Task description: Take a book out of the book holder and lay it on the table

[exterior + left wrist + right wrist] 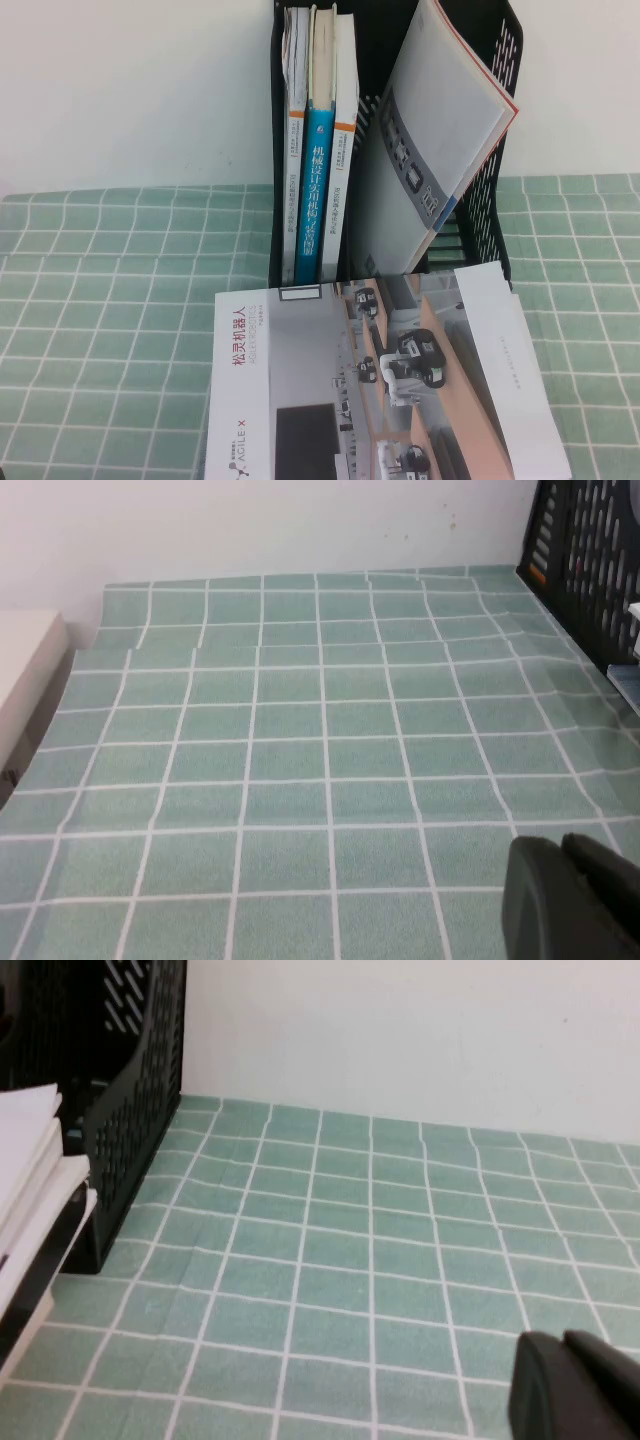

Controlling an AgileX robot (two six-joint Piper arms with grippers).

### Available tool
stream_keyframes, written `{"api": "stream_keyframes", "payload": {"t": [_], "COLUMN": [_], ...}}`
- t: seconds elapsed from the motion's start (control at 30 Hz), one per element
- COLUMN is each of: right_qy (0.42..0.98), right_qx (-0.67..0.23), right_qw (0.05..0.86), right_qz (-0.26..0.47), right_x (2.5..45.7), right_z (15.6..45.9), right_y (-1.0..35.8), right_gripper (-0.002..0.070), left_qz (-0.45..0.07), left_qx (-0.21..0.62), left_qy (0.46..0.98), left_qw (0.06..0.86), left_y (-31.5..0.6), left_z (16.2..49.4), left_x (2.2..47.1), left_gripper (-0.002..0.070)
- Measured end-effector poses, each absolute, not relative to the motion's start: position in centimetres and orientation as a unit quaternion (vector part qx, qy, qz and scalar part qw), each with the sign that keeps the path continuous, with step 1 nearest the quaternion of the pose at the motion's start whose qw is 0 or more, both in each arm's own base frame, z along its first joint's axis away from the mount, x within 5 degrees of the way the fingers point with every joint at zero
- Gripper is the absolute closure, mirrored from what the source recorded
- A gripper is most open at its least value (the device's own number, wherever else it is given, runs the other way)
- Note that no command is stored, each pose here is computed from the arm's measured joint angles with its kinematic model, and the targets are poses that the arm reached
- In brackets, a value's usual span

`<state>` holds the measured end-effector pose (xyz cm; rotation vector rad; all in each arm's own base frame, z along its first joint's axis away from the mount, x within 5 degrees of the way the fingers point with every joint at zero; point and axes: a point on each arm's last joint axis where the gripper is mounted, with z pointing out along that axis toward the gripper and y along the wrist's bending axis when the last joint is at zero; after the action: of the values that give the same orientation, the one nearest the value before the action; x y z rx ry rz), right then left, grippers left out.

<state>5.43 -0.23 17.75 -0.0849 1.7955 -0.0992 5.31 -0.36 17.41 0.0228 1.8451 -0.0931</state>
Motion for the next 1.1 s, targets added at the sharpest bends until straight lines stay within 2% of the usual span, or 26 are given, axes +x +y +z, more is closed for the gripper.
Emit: {"api": "stream_keyframes", "payload": {"t": [0.13, 0.23, 0.5, 0.67, 0.83, 1.0, 1.1], "right_qy": [0.778, 0.755, 0.617, 0.539, 0.486, 0.483, 0.486], "right_qx": [-0.037, -0.039, -0.066, -0.07, -0.072, -0.045, -0.03], "right_qw": [0.626, 0.654, 0.782, 0.838, 0.87, 0.874, 0.873], "right_qz": [-0.043, -0.043, -0.056, -0.05, -0.044, -0.035, -0.031], "right_x": [5.5, 5.6, 5.4, 4.9, 4.3, 4.3, 4.3], "right_z": [17.9, 18.5, 21.9, 23.5, 24.5, 24.6, 24.6], "right_y": [-0.2, -0.2, 0.3, 0.5, 0.7, 0.4, 0.2], "right_gripper": [0.0678, 0.0678, 0.0678, 0.0678, 0.0678, 0.0678, 0.0678], "left_qz": [-0.042, -0.047, -0.068, -0.078, -0.105, -0.187, -0.201], "left_qx": [0.01, 0.012, 0.015, 0.014, -0.007, -0.094, -0.111], "left_qy": [0.782, 0.744, 0.594, 0.543, 0.538, 0.533, 0.562], "left_qw": [0.621, 0.667, 0.801, 0.836, 0.836, 0.82, 0.795], "left_y": [-0.4, -0.5, -0.6, -0.6, -0.6, -0.1, -0.1], "left_z": [17.8, 18.8, 22.4, 23.5, 23.6, 23.5, 23.4], "left_x": [5.4, 5.6, 5.2, 4.8, 4.8, 4.9, 5.0], "left_gripper": [0.0678, 0.0678, 0.0677, 0.0677, 0.0678, 0.0677, 0.0677]}}
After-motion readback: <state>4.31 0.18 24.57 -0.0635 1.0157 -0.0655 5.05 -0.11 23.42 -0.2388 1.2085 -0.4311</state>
